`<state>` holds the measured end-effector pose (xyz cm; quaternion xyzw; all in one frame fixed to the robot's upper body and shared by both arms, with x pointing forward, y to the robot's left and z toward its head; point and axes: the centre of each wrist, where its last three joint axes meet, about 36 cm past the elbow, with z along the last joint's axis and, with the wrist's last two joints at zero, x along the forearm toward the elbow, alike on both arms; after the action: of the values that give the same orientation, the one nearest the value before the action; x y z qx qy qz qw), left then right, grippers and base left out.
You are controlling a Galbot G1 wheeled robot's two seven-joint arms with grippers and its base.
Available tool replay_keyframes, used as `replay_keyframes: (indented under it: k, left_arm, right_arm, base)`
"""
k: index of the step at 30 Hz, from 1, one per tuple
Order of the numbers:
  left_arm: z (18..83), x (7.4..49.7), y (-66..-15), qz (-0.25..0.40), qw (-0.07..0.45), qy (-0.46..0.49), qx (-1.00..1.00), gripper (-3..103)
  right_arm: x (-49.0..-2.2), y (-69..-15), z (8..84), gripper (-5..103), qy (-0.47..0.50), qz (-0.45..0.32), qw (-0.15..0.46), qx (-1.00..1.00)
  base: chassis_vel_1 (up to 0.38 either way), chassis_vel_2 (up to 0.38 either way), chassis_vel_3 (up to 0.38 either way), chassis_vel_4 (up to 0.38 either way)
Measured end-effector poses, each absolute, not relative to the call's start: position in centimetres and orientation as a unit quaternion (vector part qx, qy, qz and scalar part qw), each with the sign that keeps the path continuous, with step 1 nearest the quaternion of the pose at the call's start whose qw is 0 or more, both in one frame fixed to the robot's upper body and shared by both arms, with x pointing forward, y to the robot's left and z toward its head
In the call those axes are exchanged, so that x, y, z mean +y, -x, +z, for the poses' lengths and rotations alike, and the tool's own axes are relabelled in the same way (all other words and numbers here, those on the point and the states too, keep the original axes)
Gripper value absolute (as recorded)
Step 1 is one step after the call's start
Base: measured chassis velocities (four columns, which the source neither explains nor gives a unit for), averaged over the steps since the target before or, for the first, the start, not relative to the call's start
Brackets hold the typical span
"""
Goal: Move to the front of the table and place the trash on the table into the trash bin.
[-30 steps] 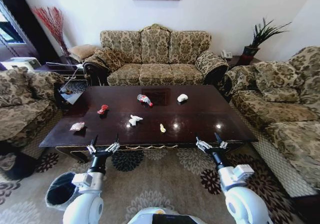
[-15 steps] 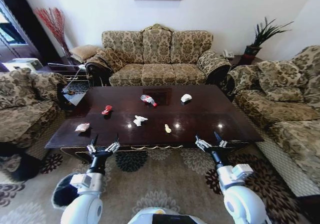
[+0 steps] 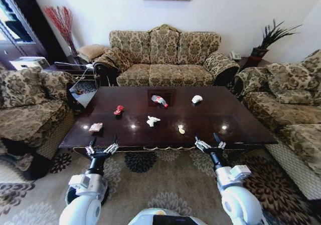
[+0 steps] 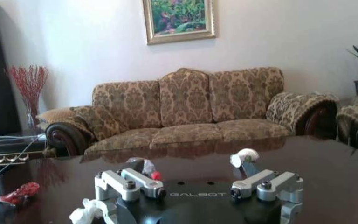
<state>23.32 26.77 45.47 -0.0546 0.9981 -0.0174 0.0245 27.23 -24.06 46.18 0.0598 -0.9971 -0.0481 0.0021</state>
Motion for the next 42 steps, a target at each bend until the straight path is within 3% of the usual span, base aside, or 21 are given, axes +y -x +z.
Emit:
replay_keyframes:
  k: [17,42]
  left_arm:
    - [45.2,26.6,-23.4,-0.022,0.009,0.060,0.998,102]
    - [43.9,27.8,-23.3,-0.016,-0.010,0.067,0.998,99]
  right_arm:
    - [-23.9,-27.0,45.1,100,-0.057,-0.055,0.001,-0.997]
    - [-24.3,-27.1,43.6,100,-0.050,-0.076,-0.030,-0.995]
  base:
    - [0.052,0.054,-0.053,-0.059]
    - [0.055,0.020,-0.047,-0.019]
